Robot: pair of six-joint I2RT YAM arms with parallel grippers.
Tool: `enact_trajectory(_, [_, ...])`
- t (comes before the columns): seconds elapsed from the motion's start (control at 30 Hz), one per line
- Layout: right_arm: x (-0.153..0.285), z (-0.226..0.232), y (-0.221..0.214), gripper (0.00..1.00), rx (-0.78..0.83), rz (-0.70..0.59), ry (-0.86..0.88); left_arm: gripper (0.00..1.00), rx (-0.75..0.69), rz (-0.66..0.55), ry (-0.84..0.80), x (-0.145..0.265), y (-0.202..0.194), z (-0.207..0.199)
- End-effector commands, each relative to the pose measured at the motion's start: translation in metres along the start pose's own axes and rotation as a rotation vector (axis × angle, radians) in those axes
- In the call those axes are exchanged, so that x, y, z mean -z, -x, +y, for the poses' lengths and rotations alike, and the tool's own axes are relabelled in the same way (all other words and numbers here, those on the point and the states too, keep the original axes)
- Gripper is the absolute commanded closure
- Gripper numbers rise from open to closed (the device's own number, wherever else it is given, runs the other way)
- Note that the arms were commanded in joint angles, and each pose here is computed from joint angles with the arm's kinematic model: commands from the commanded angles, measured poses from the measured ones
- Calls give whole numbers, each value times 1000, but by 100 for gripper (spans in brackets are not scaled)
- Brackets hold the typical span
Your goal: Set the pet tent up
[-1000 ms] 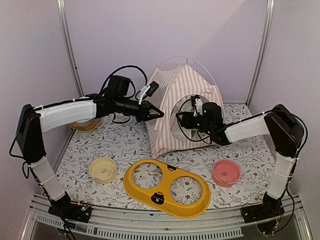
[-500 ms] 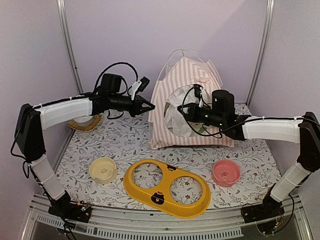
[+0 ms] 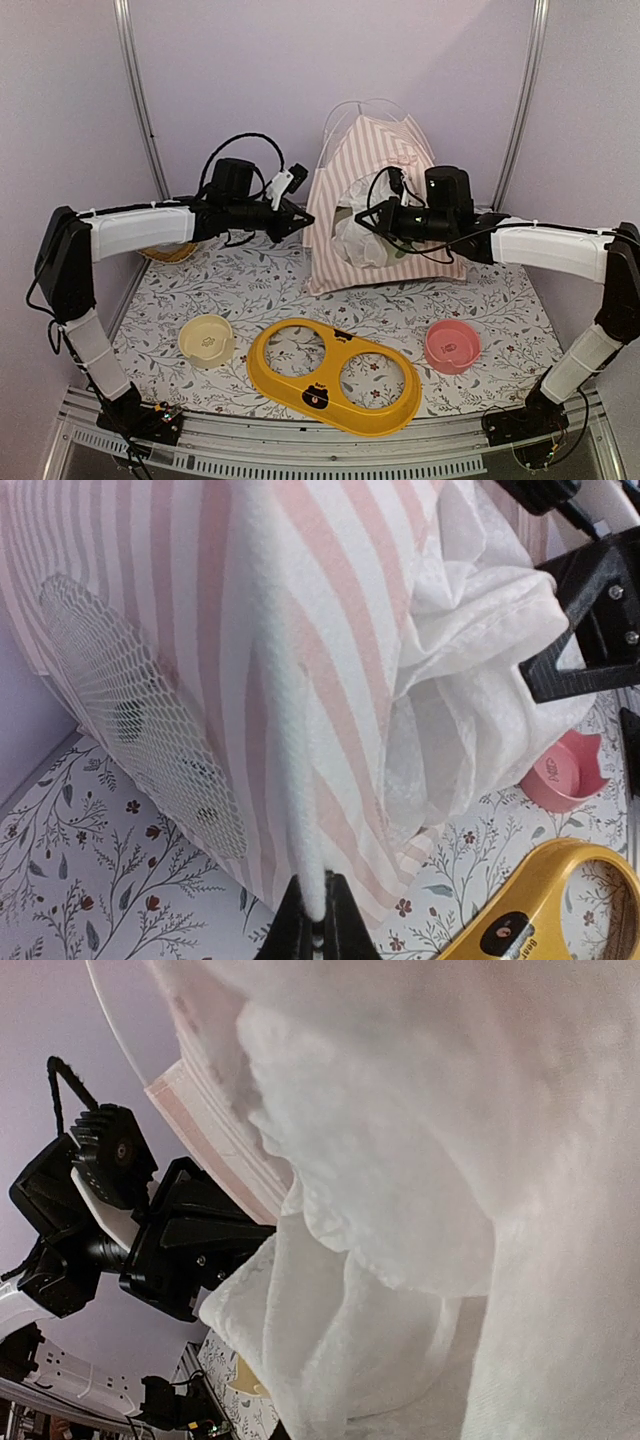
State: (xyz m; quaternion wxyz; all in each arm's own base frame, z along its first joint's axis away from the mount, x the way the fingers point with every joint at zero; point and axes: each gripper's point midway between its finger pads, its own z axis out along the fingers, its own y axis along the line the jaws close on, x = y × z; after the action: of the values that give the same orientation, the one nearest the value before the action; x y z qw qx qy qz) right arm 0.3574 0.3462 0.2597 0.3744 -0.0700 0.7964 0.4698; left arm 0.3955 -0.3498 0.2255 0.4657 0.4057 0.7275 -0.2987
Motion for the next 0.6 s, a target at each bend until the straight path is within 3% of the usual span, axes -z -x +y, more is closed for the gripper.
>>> enact_trajectory(0.0, [2,35,41,100,-40,-78,168,100,-46,68,149,-8,-23,12])
enact_trajectory(0.2, [15,65,48,100,-69,-31,284,100,-30,115,342,-8,-40,46])
enact_trajectory(0.57, [55,89,54,100,-125,65,443,100,-16,158,435,-9,-42,66])
